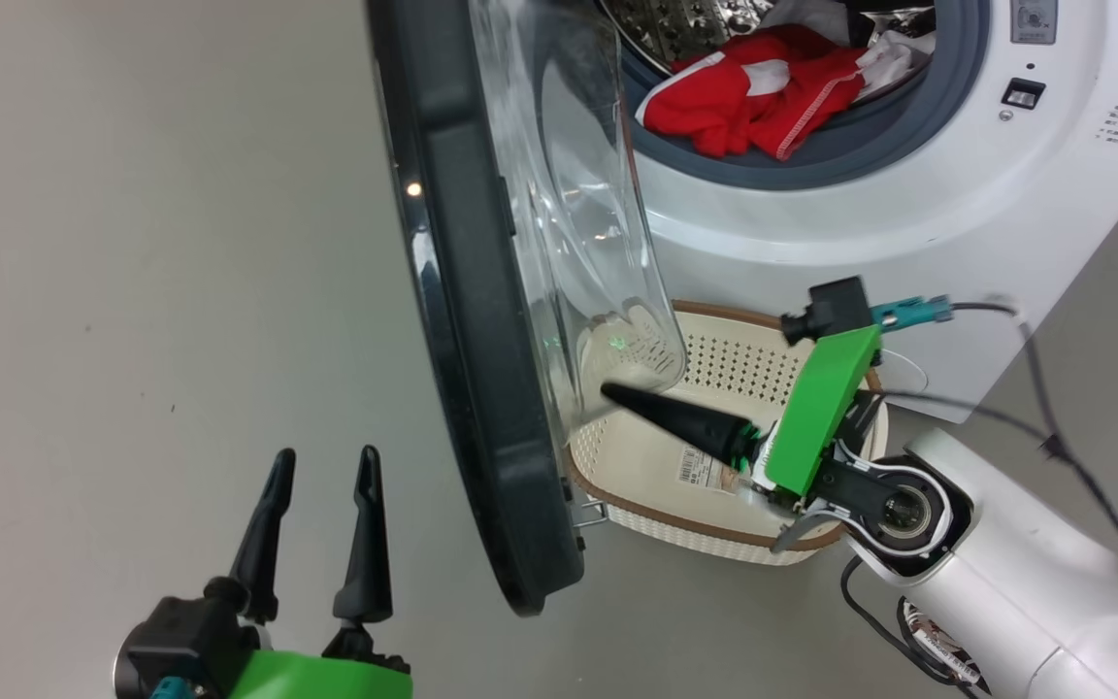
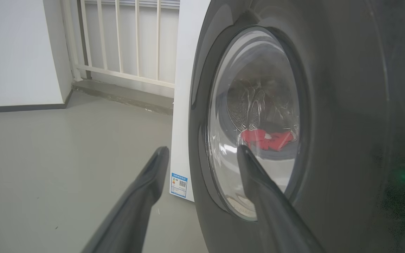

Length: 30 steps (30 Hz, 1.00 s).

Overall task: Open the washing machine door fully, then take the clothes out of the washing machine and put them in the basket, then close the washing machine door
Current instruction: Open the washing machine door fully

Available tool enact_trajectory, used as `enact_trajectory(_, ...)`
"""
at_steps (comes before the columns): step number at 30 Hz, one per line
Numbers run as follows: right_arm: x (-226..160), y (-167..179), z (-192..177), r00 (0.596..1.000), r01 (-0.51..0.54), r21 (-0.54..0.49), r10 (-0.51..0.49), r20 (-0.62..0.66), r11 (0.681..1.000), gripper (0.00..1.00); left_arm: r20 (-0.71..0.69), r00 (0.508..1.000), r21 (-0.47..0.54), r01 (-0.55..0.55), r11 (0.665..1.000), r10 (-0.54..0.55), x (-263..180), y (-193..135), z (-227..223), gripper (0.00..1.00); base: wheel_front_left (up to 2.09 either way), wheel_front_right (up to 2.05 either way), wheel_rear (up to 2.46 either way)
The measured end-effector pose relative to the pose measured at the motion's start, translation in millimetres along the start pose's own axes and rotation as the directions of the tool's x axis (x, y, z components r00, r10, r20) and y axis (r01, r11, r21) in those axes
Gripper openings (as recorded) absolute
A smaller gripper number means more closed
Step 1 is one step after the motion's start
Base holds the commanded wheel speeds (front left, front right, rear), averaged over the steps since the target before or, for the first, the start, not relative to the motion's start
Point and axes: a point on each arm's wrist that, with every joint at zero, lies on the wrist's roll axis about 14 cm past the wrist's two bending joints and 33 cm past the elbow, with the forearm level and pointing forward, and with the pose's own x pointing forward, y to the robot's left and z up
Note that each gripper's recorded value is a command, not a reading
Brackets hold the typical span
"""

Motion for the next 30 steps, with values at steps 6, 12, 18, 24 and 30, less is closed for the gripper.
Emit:
enact_trajectory(6, -7, -15, 21, 0.984, 0.127, -0.274, -0.087, 0.153, 0.953, 1.00, -0.003, 1.000, -0.009, 0.008, 1.000, -0.008, 1, -1, -1, 1.00, 0.00, 0.00, 0.00)
enact_trajectory(12, -24, -28, 46, 0.933, 0.285, -0.521, -0.108, 0.344, 0.804, 1.00, 0.005, 1.000, -0.018, 0.018, 1.000, -0.018, 2, -4, 1, 1.00, 0.00, 0.00, 0.00)
enact_trajectory(18, -39, -30, 62, 0.880, 0.394, -0.638, -0.073, 0.469, 0.661, 1.00, 0.020, 0.999, -0.027, 0.032, 0.999, -0.032, 3, -6, 5, 1.00, 0.00, 0.00, 0.00)
enact_trajectory(24, -62, -27, 93, 0.806, 0.524, -0.667, -0.056, 0.589, 0.529, 1.00, 0.027, 0.998, -0.032, 0.051, 0.998, -0.050, 3, -11, 6, 1.00, 0.00, 0.00, 0.00)
enact_trajectory(30, -86, -19, 100, 0.725, 0.621, -0.651, -0.005, 0.688, 0.436, 1.00, 0.020, 0.998, -0.032, 0.052, 0.998, -0.051, 0, -10, 4, 1.00, 0.00, 0.00, 0.00)
